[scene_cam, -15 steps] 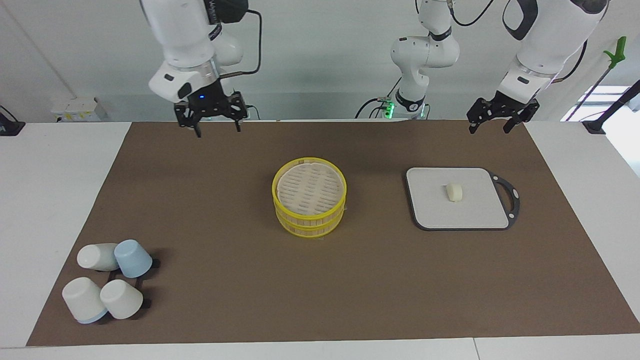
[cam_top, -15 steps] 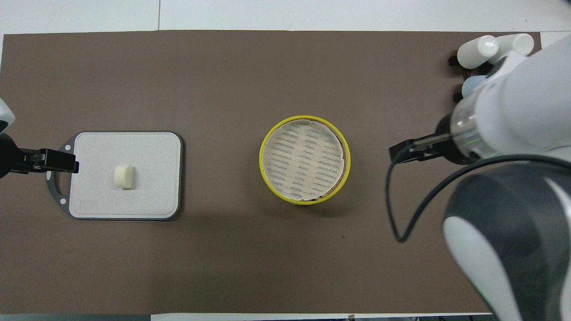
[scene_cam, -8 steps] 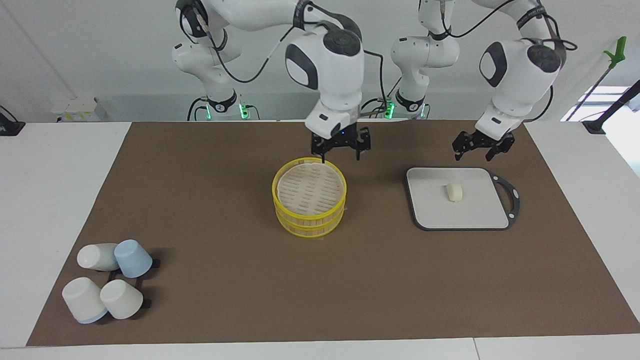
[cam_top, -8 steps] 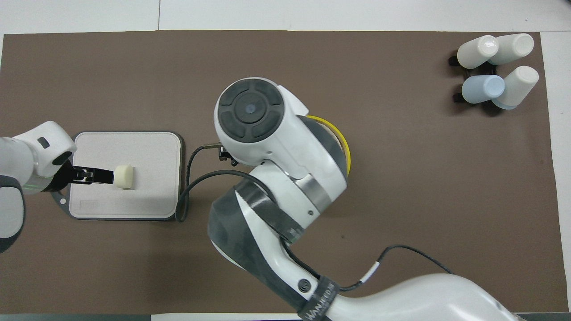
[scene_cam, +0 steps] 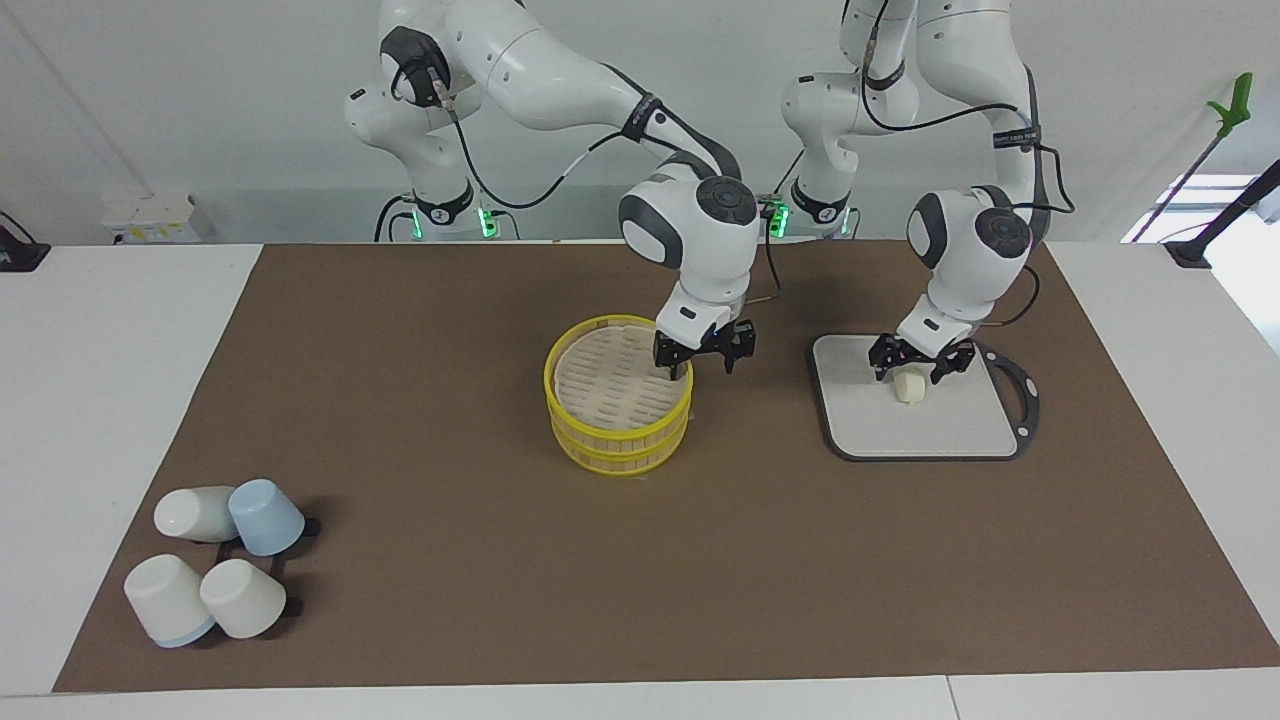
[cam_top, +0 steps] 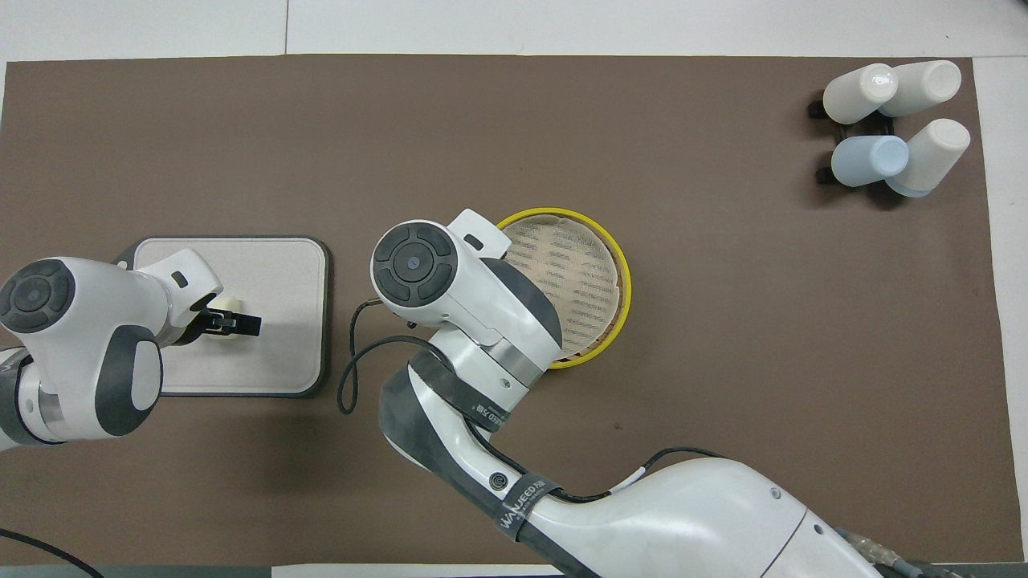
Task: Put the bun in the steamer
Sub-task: 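Grasp the white bun with the left gripper while the right gripper grips the lid, then lift the lid off with the right gripper while the left gripper lifts the bun, then carry the bun over the open steamer and release it with the left gripper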
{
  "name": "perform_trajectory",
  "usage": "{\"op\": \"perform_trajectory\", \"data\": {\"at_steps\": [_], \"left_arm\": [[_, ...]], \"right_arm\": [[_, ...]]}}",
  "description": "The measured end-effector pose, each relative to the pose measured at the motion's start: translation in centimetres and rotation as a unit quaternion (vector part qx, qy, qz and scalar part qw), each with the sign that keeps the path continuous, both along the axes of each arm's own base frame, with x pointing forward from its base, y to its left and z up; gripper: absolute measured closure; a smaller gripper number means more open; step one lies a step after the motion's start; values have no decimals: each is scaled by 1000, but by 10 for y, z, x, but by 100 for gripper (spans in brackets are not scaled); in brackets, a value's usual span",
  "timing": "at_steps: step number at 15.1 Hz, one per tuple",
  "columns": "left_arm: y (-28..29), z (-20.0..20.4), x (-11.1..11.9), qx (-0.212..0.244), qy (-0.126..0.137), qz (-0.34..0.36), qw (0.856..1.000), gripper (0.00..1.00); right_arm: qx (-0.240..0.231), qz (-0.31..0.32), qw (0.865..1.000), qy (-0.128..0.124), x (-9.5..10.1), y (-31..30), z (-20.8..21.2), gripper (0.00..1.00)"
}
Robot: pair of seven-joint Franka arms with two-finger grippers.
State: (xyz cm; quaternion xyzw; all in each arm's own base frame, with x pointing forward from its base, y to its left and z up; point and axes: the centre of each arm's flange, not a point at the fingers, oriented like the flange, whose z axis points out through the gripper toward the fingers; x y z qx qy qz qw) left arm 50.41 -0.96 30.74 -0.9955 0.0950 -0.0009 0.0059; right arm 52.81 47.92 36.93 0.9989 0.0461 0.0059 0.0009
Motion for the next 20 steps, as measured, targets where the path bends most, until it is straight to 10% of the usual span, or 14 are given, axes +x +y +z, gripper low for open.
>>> {"op": "perform_trajectory", "data": {"at_steps": [2, 7, 9, 14, 20], "left_arm": [[0, -1, 0, 0, -2, -1, 1000, 10], [-1, 0, 1, 0, -3, -2, 1000, 69], [-2, 6, 4, -1, 0, -2, 1000, 78], [-67, 127, 51, -36, 49, 57, 996, 78], [-323, 180, 32, -78, -7, 183, 980, 77]], "right_arm": [[-2, 0, 1000, 0, -2, -3, 2, 19], [-30, -10, 999, 17, 1, -17, 23, 74], [-43, -25, 998, 26, 13, -33, 44, 89], [-95, 27, 990, 99, 58, -184, 127, 90], [-108, 83, 974, 180, 77, -357, 151, 90]]}}
